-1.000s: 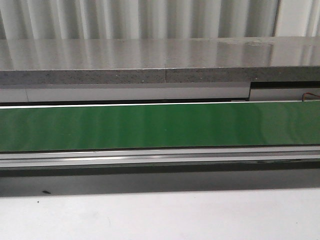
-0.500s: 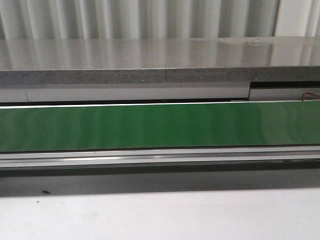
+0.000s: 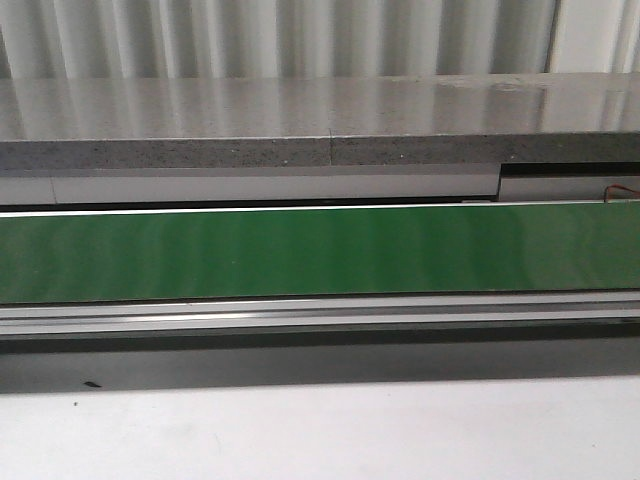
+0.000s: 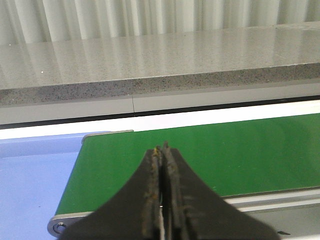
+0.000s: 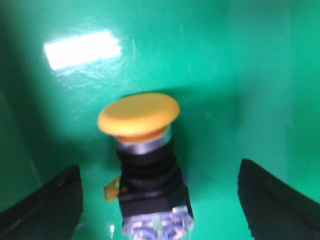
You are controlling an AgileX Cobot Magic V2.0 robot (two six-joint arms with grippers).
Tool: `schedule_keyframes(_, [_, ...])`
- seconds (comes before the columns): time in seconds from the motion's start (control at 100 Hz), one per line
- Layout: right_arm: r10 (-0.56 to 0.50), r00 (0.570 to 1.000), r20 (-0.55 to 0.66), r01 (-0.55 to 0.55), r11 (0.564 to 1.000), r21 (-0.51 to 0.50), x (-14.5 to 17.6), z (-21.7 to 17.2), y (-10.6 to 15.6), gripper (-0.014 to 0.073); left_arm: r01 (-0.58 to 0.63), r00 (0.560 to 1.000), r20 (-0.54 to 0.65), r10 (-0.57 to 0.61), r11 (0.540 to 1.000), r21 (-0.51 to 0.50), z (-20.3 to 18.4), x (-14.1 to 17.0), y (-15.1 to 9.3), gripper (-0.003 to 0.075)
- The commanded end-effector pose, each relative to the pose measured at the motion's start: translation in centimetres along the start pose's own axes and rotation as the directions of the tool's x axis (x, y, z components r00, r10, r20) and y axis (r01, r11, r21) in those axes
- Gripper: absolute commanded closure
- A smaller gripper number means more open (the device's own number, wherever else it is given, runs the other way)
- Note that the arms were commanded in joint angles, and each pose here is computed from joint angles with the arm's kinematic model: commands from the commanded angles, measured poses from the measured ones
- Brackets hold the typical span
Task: Move button from right to left
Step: 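Grasp the yellow-capped button with the right gripper, then lift the button and place it on the conveyor belt, then release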
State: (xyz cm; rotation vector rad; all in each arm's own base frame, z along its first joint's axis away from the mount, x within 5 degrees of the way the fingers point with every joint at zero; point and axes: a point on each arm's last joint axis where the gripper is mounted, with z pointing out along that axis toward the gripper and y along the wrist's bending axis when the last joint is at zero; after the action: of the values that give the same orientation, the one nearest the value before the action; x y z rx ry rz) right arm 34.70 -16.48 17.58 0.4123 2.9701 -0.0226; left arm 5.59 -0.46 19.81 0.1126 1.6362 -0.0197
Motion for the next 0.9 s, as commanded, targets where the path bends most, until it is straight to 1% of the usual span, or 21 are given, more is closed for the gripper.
schedule_keyframes(0.0, [-0.022, 0.999, 0.047, 0.022, 1.000, 0.008, -0.6, -1.6, -0.3, -0.0026, 0.007, 0.997, 0.071, -0.006, 1.000, -0.004, 0.0, 0.4, 0.0, 0.0741])
schedule_keyframes(0.05, [-0.022, 0.999, 0.038, 0.022, 1.000, 0.006, -0.6, -1.2, -0.3, -0.0006, 0.007, 0.997, 0.071, -0.006, 1.000, -0.004, 0.0, 0.4, 0.0, 0.0741])
schedule_keyframes(0.1, [-0.022, 0.999, 0.035, 0.022, 1.000, 0.006, -0.6, -1.0, -0.3, 0.0042, 0.007, 0.997, 0.071, -0.006, 1.000, -0.004, 0.0, 0.4, 0.0, 0.0741])
schedule_keyframes(0.17, [-0.022, 0.999, 0.032, 0.021, 1.000, 0.005, -0.6, -0.9, -0.4, 0.0165, 0.007, 0.997, 0.071, -0.006, 1.000, -0.004, 0.0, 0.4, 0.0, 0.0741])
schedule_keyframes(0.22, [-0.022, 0.999, 0.032, 0.021, 1.000, 0.005, -0.6, -0.9, -0.4, 0.0282, 0.007, 0.997, 0.071, -0.006, 1.000, -0.004, 0.0, 0.4, 0.0, 0.0741])
schedule_keyframes(0.27, [-0.022, 0.999, 0.033, 0.021, 1.000, 0.005, -0.6, -0.9, -0.4, 0.0371, 0.007, 0.997, 0.071, -0.006, 1.000, -0.004, 0.0, 0.4, 0.0, 0.0741])
schedule_keyframes(0.32, [-0.022, 0.999, 0.034, 0.021, 1.000, 0.006, -0.7, -0.9, -0.4, 0.0424, 0.007, 0.997, 0.071, -0.006, 1.000, -0.004, 0.0, 0.4, 0.0, 0.0741])
schedule_keyframes(0.35, [-0.022, 0.999, 0.035, 0.021, 1.000, 0.006, -0.7, -0.9, -0.4, 0.0435, 0.007, 0.997, 0.071, -0.006, 1.000, -0.004, 0.0, 0.4, 0.0, 0.0741])
schedule_keyframes(0.47, [-0.022, 0.999, 0.046, 0.021, 1.000, 0.007, -0.7, -1.3, -0.4, 0.0428, 0.007, 0.997, 0.071, -0.006, 1.000, -0.004, 0.0, 0.4, 0.0, 0.0741])
schedule_keyframes(0.54, [-0.025, 0.998, 0.062, 0.024, 1.000, 0.008, -0.8, -2.2, -0.2, 0.0428, 0.007, 0.997, 0.071, -0.006, 1.000, -0.004, 0.0, 0.4, 0.0, 0.0741])
schedule_keyframes(0.62, [-0.032, 0.995, 0.096, 0.031, 0.999, 0.014, -0.6, -4.1, 0.1, 0.0428, 0.007, 0.997, 0.071, -0.006, 1.000, -0.004, 0.0, 0.4, 0.0, 0.0741])
schedule_keyframes(0.76, [-0.064, 0.986, 0.157, 0.062, 0.998, 0.021, 0.1, -7.8, 1.5, 0.0428, 0.007, 0.997, 0.071, -0.006, 1.000, -0.004, 0.0, 0.4, 0.0, 0.0741])
schedule_keyframes(0.89, [-0.101, 0.975, 0.196, 0.102, 0.995, 0.006, 0.7, -10.2, 3.8, 0.0428, 0.007, 0.997, 0.071, -0.006, 1.000, -0.004, 0.0, 0.4, 0.0, 0.0741])
